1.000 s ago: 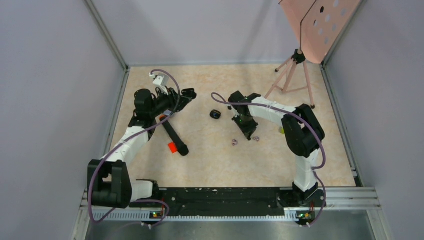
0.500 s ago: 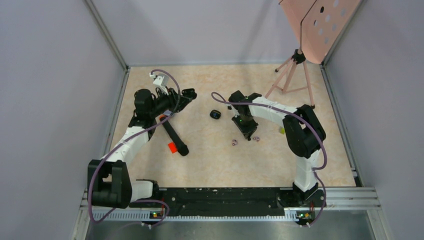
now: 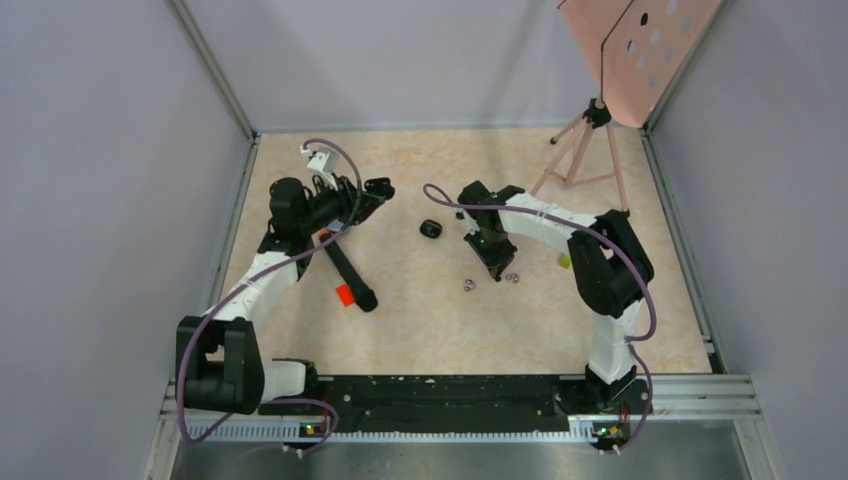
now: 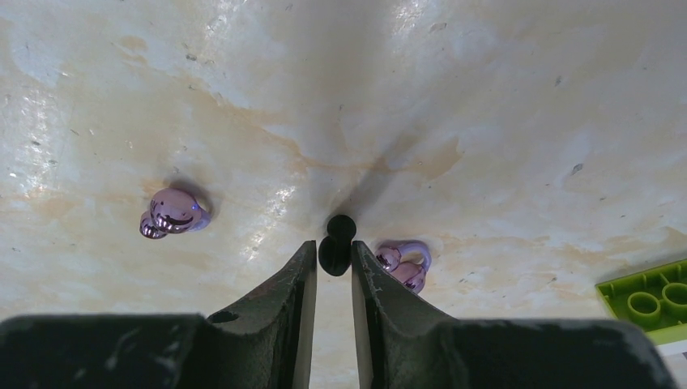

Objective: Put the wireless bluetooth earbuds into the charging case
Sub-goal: Pick up the earbud from the center of the board, then place the earbud in the charging case.

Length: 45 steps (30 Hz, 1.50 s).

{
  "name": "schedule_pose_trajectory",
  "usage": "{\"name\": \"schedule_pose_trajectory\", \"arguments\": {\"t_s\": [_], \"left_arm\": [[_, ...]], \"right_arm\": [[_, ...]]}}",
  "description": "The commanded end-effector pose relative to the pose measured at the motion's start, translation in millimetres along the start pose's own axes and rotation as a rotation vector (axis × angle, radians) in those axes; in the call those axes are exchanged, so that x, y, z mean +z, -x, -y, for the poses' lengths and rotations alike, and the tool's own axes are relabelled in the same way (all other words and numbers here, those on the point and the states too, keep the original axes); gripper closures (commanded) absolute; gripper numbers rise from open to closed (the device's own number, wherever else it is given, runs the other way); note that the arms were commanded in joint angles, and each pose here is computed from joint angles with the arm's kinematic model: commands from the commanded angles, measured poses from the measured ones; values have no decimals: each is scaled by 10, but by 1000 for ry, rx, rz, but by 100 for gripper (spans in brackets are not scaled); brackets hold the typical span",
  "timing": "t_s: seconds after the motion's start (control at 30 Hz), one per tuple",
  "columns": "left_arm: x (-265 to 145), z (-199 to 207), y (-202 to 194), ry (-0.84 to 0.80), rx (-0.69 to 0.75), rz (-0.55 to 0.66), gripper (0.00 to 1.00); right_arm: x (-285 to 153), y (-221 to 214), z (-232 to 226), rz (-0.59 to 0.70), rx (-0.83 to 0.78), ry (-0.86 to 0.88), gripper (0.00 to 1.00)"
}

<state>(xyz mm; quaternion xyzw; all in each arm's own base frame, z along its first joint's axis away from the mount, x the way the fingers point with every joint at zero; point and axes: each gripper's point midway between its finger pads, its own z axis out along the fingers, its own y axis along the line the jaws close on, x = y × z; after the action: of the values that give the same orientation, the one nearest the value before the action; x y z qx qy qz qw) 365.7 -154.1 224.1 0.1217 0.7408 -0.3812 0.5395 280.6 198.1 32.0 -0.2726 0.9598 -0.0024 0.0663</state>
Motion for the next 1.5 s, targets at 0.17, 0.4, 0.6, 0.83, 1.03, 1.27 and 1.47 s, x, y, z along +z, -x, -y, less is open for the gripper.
{"name": "schedule_pose_trajectory", "arguments": {"t_s": [0.17, 0.4, 0.6, 0.83, 1.03, 1.27, 1.47], "left_arm": [[36, 37, 164, -30, 29, 46, 100], [45, 27, 145, -31, 25, 41, 100], [52, 28, 136, -36, 24, 40, 100], [50, 144, 96, -114, 55, 17, 100], [82, 481, 94, -330, 132, -8, 100], [162, 1015, -9, -569, 262, -52, 100], [224, 1341, -53, -708, 349, -48, 100]], "right_arm": [[-217, 62, 49, 57, 25, 2, 80], [-177, -15, 40, 37, 17, 11, 88], [-130, -54, 84, 26, 7, -6, 93], [-592, 251, -18, 180, -188, 124, 100], [-1717, 485, -452, 586, -709, 363, 100], [-2581, 783, -548, 900, -1007, 247, 100], [-2915, 1031, -860, 930, -949, 381, 100]]}}
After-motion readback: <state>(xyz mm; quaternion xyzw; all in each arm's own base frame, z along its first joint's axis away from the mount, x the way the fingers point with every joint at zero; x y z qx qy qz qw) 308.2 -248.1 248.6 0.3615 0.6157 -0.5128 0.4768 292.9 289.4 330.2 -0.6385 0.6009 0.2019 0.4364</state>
